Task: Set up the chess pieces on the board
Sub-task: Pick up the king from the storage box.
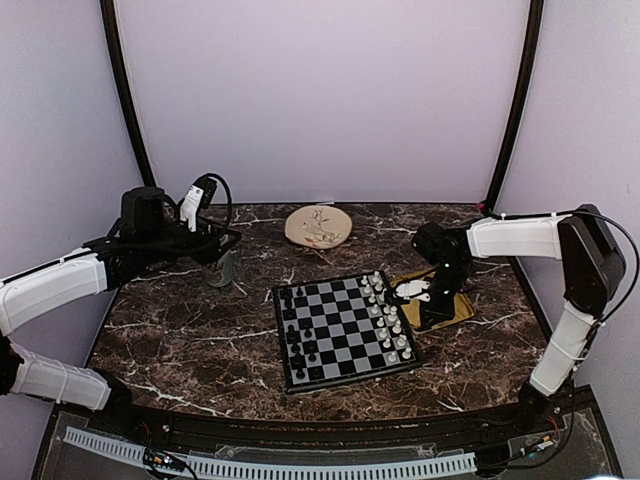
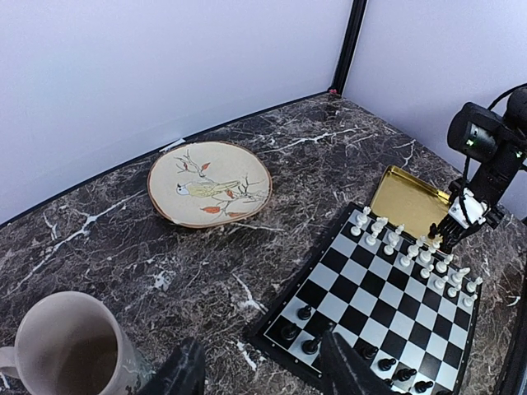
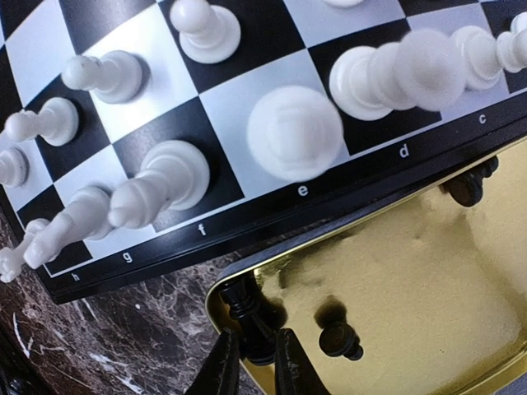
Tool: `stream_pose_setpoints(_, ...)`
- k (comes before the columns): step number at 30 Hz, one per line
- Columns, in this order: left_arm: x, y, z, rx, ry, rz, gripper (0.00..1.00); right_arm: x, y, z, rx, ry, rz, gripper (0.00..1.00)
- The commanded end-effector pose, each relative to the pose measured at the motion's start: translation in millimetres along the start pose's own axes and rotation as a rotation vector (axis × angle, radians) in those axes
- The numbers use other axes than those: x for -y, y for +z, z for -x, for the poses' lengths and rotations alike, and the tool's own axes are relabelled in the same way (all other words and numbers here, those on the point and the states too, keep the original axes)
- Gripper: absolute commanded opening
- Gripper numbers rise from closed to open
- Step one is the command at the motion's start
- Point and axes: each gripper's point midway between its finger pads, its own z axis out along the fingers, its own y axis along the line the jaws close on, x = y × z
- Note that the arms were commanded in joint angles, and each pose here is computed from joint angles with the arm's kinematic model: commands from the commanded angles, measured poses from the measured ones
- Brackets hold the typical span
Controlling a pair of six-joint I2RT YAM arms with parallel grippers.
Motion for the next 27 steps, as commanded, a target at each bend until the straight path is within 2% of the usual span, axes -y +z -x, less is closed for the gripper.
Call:
stream_pose_setpoints(1, 6.6, -6.8, 18.2, 0.054, 0.021, -0.021, 0.49, 2.0, 10.7, -8.2, -0.052, -0.02, -0.009, 0.16)
stream_pose_setpoints(12, 7.8, -6.7, 18.6, 0.056, 0.022, -0.026, 0.49, 5.3, 27.1, -19.7, -0.115, -0.01, -0.012, 0.16)
stream_pose_setpoints(21, 8.4, -7.3, 20.2, 0.061, 0.024, -0.028, 0.5, 5.0, 33.8, -31.8, -0.162, -0.013, -0.021, 0.23)
stream_pose_setpoints(27, 8.7, -7.6, 21.5, 0.064, 0.025, -0.032, 0.49, 12.6, 34.2, -34.2, -0.183, -0.013, -0.052, 0.23)
